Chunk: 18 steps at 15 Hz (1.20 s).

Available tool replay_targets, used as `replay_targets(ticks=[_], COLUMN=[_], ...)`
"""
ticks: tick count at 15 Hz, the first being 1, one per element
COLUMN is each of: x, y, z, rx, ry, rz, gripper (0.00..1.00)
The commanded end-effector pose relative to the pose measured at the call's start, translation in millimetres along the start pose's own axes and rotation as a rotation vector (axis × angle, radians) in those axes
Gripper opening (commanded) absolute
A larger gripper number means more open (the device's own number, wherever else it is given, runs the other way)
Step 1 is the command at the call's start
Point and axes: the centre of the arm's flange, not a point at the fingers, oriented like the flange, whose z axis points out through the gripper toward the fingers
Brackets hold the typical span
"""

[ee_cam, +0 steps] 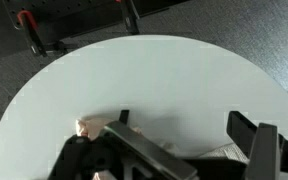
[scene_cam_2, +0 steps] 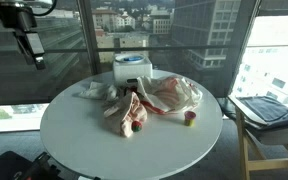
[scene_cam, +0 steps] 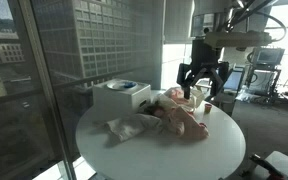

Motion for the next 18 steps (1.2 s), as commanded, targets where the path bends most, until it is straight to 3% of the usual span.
replay_targets(ticks=[1, 13, 18], x=[0, 2, 33], y=[-1, -1, 35], z=[-1, 0, 37], rx=[0.002, -0.003, -0.013], ry=[0.002, 0.016, 0.058], rz=[0.0, -0.01, 0.078], gripper=[1.0, 1.0, 1.0])
